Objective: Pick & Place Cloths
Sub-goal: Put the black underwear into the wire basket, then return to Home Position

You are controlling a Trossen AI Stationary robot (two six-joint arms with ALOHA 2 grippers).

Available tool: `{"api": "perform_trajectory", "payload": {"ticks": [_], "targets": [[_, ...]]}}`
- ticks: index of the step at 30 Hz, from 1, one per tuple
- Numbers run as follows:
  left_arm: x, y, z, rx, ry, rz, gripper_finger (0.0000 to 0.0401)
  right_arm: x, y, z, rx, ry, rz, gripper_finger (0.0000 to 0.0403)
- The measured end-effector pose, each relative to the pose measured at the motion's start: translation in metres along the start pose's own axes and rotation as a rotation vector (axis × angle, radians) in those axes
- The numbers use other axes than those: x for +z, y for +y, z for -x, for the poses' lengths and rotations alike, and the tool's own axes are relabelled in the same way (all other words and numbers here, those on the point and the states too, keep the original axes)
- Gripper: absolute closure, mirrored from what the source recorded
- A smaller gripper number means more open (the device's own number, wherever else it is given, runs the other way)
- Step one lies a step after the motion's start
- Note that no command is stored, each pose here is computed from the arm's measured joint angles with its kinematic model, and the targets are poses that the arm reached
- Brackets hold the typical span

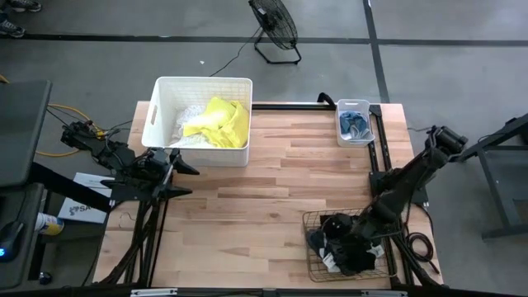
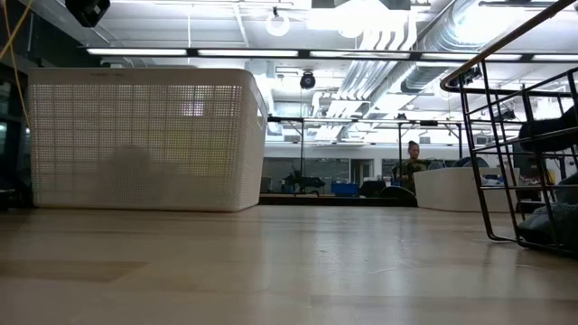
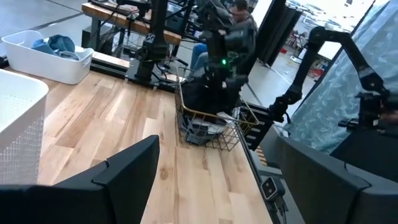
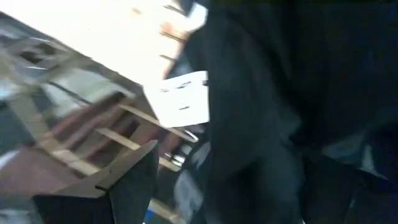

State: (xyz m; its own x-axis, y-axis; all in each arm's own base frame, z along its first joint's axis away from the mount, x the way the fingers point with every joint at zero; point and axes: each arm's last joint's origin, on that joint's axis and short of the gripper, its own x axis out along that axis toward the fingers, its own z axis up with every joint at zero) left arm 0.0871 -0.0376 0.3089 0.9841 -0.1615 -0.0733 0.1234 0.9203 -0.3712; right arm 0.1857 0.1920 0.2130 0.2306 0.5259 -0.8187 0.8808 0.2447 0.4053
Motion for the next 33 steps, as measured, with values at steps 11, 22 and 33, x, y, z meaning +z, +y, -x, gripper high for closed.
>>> {"api": "perform_trajectory", "payload": {"ticks": [11,22,33], "targets": [[0.000,0.000,0.000,-0.001,0.000,0.000,0.0082,-0.006,-0.002,0.055,0.242,-0.095,0.103,0.0088],[0.000,0.001,0.001,0.000,0.001,0.000,0.0082,-0.005,-0.016,0.094,0.406,-0.364,0.266,0.0088],[0.001,0.001,0.004,-0.004,-0.013,-0.037,0.0082,-0.010,-0.024,0.108,0.504,-0.956,0.487,0.0088]]}}
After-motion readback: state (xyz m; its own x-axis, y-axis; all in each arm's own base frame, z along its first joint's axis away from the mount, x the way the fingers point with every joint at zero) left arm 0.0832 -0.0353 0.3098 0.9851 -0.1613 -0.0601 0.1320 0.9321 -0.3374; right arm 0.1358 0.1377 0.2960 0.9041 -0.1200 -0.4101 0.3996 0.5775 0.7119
